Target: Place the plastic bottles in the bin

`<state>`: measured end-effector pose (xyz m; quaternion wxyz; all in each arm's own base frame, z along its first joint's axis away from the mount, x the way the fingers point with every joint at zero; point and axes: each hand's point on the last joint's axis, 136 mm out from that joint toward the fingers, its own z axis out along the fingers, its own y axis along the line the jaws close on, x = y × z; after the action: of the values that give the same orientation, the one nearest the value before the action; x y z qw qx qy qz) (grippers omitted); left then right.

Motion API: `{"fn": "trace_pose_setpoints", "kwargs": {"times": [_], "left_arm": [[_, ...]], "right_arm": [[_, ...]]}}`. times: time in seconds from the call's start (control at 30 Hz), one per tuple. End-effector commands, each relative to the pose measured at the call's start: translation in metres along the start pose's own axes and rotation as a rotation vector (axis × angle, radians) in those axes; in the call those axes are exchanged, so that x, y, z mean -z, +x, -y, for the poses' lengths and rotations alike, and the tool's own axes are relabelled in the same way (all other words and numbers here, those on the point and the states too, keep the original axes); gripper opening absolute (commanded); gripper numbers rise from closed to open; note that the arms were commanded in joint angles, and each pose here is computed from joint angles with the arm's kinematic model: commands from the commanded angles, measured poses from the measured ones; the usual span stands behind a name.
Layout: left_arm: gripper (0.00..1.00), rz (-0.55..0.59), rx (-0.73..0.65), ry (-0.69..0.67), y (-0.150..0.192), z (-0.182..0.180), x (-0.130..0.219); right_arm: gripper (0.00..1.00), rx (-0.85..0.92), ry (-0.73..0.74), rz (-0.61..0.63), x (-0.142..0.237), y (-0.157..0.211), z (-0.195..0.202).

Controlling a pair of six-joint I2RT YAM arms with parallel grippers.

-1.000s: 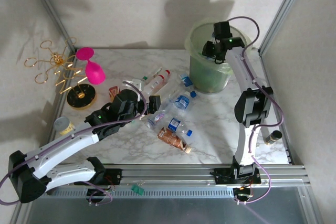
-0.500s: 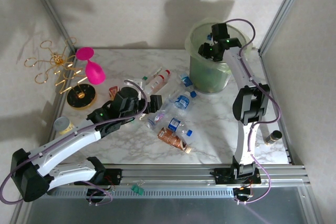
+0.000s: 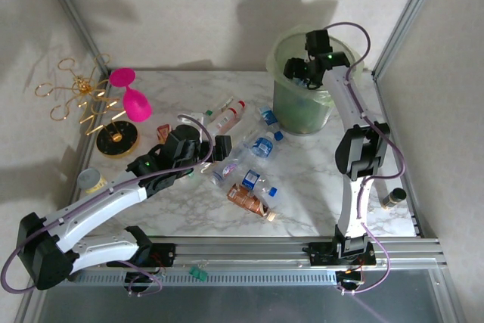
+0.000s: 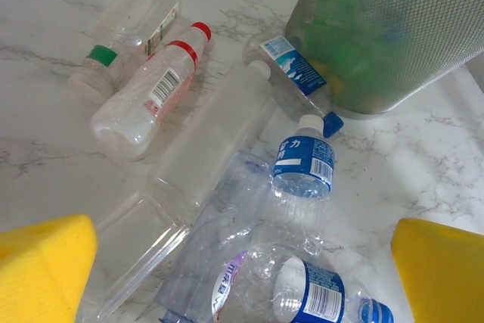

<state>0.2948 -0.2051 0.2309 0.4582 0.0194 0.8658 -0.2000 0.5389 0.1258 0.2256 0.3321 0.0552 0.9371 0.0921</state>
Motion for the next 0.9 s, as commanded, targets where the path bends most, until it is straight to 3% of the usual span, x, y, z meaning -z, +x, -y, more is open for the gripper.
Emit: {"fn": "trace_pose_setpoints", "kwargs": {"times": [0.0, 0.33, 0.57, 0.73, 0.87], "left_arm": [[1.00, 0.045, -0.011, -0.036, -0.012, -0.008, 0.008], [1.00, 0.059, -0.011, -0.034, -0.012, -0.009, 0.009], [1.00, 0.077, -0.007, -0.030, -0.016, -0.008, 0.012], [1.00, 0.053, 0.015, -0.005, -0.015, -0.002, 0.011], [1.00, 0.063, 0.053, 0.015, -0.023, 0.003, 0.020]], "right_arm": [[0.87, 0.007, 0.000, 0.126, 0.055, -0.031, -0.004], [0.86, 0.035, -0.079, 0.273, 0.141, -0.033, -0.025], [0.81, 0.161, -0.215, 0.254, 0.177, -0.011, -0.070], [0.81, 0.246, -0.482, 0.238, 0.220, 0.019, -0.118], [0.81, 0.226, -0.655, 0.279, 0.265, 0.033, -0.131]]}}
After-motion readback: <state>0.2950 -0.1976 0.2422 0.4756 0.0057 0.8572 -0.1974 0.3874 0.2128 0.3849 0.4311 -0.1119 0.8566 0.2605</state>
